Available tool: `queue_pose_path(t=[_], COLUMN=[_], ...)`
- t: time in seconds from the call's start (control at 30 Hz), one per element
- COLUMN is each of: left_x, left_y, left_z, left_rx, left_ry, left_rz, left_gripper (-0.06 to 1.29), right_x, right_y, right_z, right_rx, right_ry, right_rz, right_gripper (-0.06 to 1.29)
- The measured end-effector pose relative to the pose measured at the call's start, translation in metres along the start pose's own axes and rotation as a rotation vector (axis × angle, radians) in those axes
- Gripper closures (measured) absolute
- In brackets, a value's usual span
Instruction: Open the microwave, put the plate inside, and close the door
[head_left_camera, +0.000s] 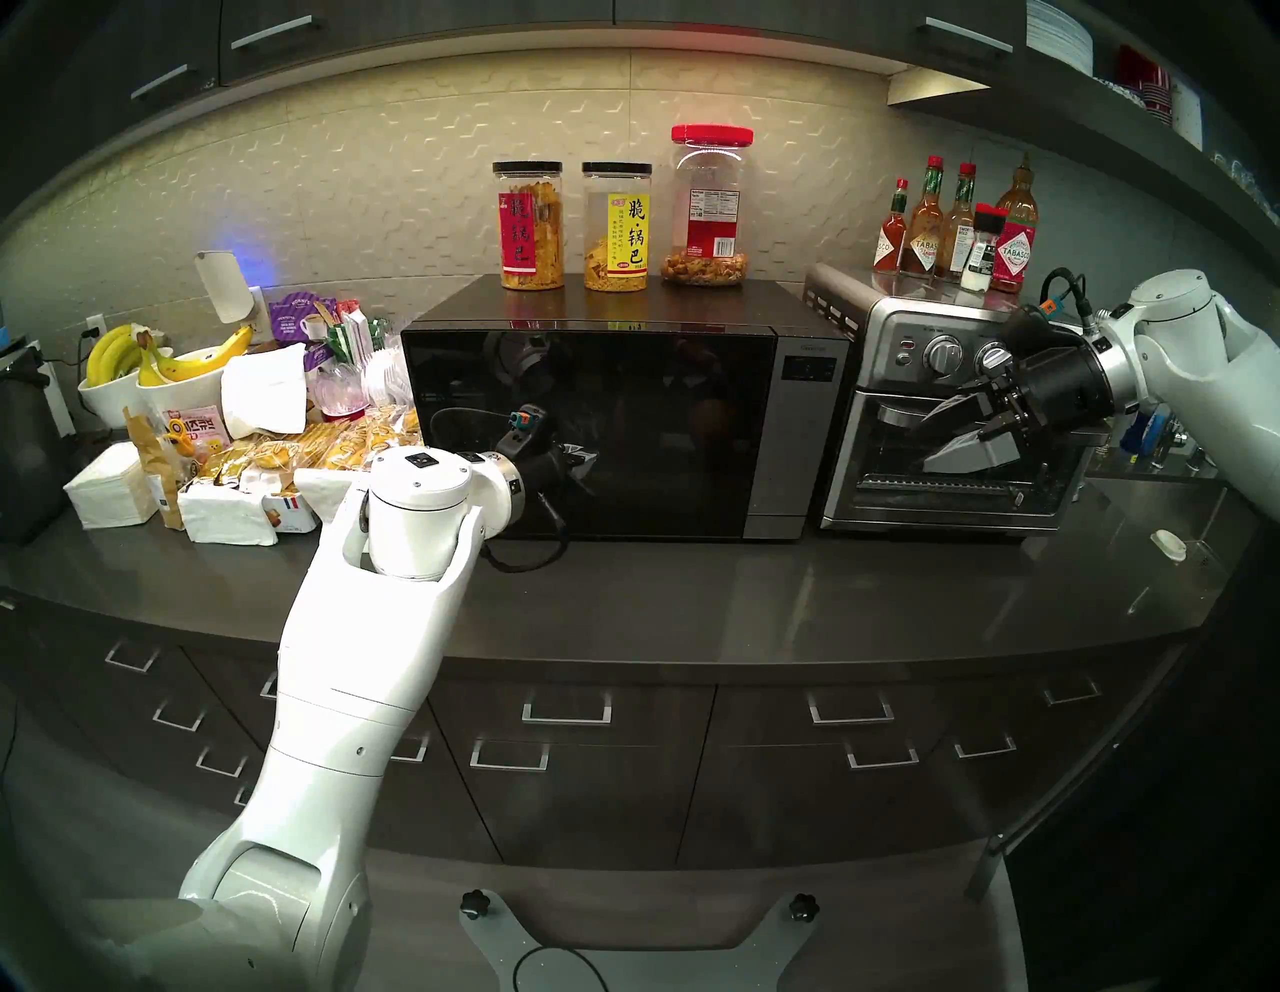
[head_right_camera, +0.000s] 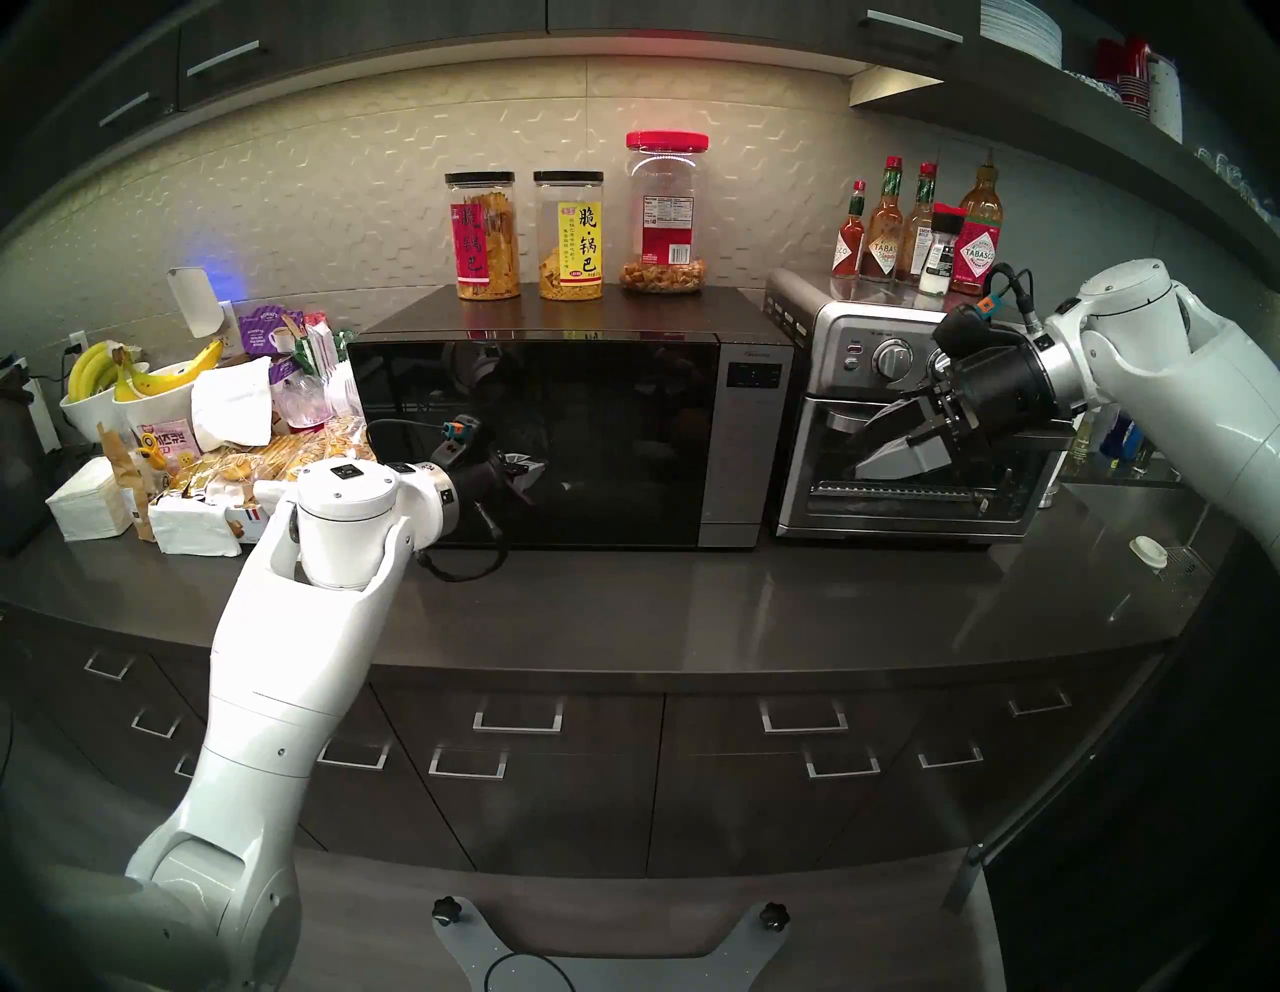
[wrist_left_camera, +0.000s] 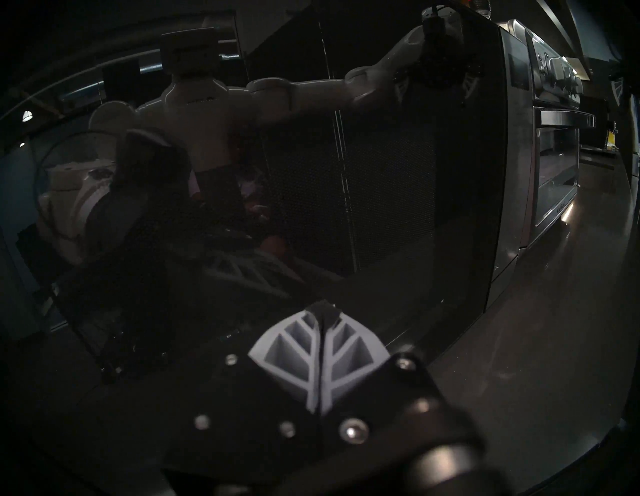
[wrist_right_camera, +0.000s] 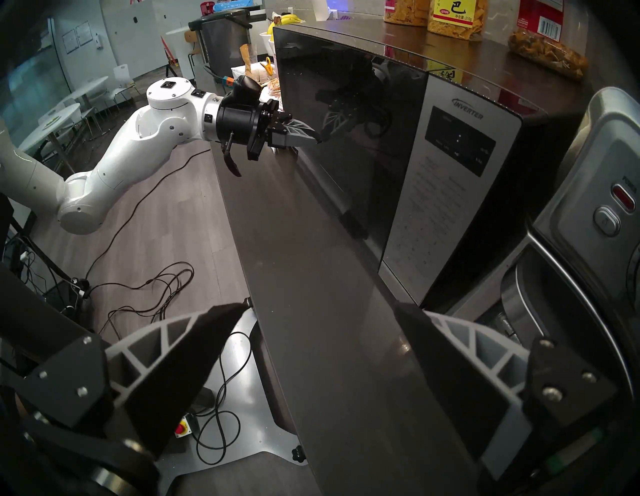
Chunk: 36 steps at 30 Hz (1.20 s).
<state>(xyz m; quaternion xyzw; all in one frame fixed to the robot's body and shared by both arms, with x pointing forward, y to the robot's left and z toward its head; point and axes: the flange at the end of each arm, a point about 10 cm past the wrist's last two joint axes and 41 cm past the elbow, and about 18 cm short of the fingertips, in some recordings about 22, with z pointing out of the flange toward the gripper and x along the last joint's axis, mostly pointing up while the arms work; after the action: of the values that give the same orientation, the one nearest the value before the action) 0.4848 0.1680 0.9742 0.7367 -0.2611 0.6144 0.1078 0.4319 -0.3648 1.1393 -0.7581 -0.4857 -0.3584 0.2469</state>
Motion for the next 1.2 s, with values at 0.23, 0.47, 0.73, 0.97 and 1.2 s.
queue_pose_path(t=[0.23, 0.47, 0.73, 0.97, 1.2], left_x=[0.004, 0.021, 0.030, 0.029, 0.025], left_y=[0.004, 0.016, 0.039, 0.049, 0.050], left_z=[-0.004, -0.016, -0.034, -0.054, -0.078], left_rx=[-0.009, -0.033, -0.087, -0.102, -0.102], left_ry=[0.011, 0.052, 0.084, 0.090, 0.092], left_rz=[-0.016, -0.038, -0.063, -0.083, -0.111], left_gripper=[1.25, 1.25, 1.25, 1.25, 1.25], right_x=[0.000, 0.000, 0.000, 0.000, 0.000], right_y=[0.000, 0.000, -0.001, 0.000, -0.001], right_z=[0.000, 0.000, 0.000, 0.000, 0.000], right_rx=[0.001, 0.002, 0.003, 0.003, 0.004], right_ry=[0.000, 0.001, 0.002, 0.002, 0.002], right_rz=[0.000, 0.000, -0.001, -0.001, -0.001], right_gripper=[0.01, 0.01, 0.01, 0.01, 0.01])
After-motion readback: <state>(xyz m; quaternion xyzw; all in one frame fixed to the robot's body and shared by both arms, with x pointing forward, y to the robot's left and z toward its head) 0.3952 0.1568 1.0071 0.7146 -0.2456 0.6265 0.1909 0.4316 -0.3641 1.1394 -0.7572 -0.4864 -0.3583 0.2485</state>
